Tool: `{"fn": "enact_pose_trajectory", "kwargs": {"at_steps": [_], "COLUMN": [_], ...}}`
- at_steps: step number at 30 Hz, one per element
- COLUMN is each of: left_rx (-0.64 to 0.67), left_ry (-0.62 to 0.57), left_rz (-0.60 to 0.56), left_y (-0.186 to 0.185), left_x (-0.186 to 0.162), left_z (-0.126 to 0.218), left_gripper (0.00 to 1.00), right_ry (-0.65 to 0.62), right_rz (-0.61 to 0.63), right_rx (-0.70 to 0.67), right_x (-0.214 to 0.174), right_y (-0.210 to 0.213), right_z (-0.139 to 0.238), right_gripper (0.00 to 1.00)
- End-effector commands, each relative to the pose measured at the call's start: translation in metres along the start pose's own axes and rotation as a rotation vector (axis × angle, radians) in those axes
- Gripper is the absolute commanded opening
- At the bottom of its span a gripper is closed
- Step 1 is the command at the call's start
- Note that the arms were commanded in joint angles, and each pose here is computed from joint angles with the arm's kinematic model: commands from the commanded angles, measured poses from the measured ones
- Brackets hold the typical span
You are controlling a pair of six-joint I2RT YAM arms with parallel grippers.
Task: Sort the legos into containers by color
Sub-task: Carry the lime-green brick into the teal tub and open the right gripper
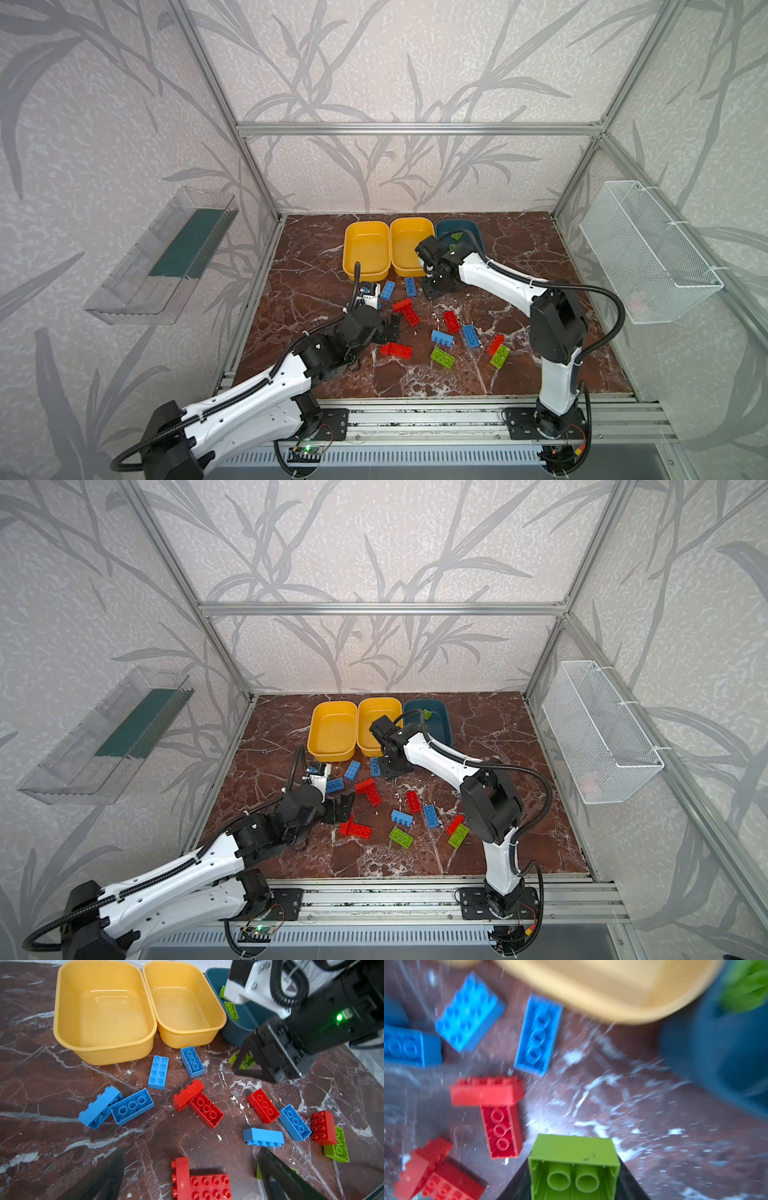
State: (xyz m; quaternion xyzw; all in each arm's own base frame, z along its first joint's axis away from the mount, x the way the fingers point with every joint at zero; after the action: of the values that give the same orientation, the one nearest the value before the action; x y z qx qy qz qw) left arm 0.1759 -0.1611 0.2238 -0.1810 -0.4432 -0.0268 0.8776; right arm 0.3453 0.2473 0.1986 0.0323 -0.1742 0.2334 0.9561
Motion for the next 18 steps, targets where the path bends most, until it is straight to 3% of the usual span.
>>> {"fn": "enact_pose_trajectory", "kwargs": {"at_steps": [1, 7, 12, 15, 18], "left_rx": [-0.021, 0.017, 0.045, 0.049, 0.046], "left_ry": [-0.040, -0.002, 0.028, 0.049, 0.094], "left_rz": [-0.017, 0.054, 0.062, 0.069, 0.060], "left_y": [-0.010, -0.004, -0.001, -0.001, -0.003], "left_x": [0.021, 0.034, 0.038, 0.040, 0.042], "left_z": [-0.009, -0.036, -0.053, -0.062, -0.065], "left_gripper": [0.99, 0.99, 0.99, 0.99, 0.99], "right_ry": [-0.005, -0.052, -0.035, -0.033, -0.055], "right_rz": [-0.059, -0.189, -0.222, -0.232, -0.241], "right_rx": [-0.064, -0.085, -0.098, -0.092, -0.079], "right_x": [0.021, 0.067, 0.095, 0.106, 0.112], "right_y": [-0.046, -0.106, -0.132, -0.142, -0.146], "right_z": [0.000, -0.029, -0.065, -0.080, -0.077], "right_gripper": [0.39, 0.40, 0.43, 0.51, 0.66]}}
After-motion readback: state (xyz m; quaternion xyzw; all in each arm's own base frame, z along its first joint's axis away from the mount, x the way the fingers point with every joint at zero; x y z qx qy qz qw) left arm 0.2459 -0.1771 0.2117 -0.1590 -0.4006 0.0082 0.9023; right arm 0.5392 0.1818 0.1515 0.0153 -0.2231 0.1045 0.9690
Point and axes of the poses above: each gripper's point midway between its finger pads, its own z axis back along the fingers, its own y axis along the line the jaws close on, x = y × z, the point moved 9 cm from there along z, back along the fingers, and after that the axes turned 6 degrees about z, right-handed, at the moved point
